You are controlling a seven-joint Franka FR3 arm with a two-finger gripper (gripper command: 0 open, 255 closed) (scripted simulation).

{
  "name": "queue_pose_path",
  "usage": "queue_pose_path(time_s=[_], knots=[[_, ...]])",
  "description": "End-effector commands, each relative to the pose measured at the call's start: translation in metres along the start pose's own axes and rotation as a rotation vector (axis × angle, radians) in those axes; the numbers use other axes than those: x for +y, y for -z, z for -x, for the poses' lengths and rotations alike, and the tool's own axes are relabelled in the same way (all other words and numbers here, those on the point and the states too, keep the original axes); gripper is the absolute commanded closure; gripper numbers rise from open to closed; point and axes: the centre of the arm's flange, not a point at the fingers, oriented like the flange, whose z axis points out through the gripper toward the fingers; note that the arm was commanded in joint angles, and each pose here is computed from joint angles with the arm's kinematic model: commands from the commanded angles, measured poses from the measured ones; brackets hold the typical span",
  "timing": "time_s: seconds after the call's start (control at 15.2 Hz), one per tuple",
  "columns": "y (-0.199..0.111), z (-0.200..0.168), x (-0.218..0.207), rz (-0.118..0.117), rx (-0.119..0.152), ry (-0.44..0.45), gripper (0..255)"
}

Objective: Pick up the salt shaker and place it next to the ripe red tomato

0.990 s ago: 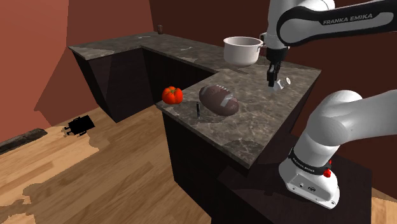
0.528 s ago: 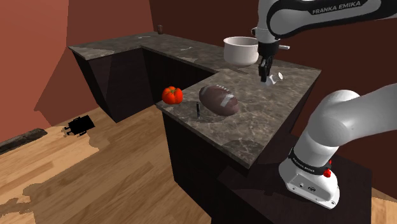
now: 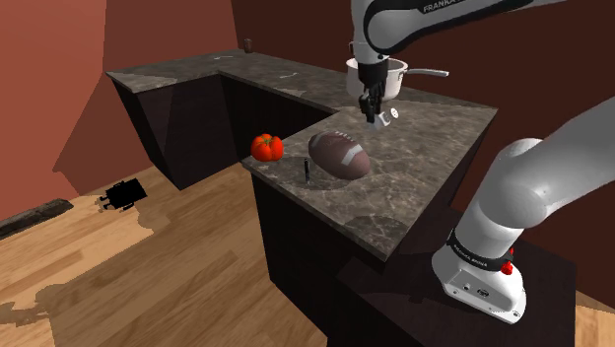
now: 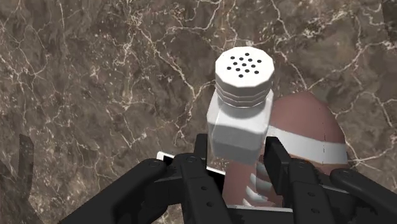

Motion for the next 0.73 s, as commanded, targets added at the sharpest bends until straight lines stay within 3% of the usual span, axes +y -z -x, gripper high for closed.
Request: queue_pose_path(time_s=[0.0,0.66], knots=[[0.004,-0.027,-0.01,0.0,0.0,0.0,255],[0.027,-0.151,-0.05,0.0,0.0,0.0,255]])
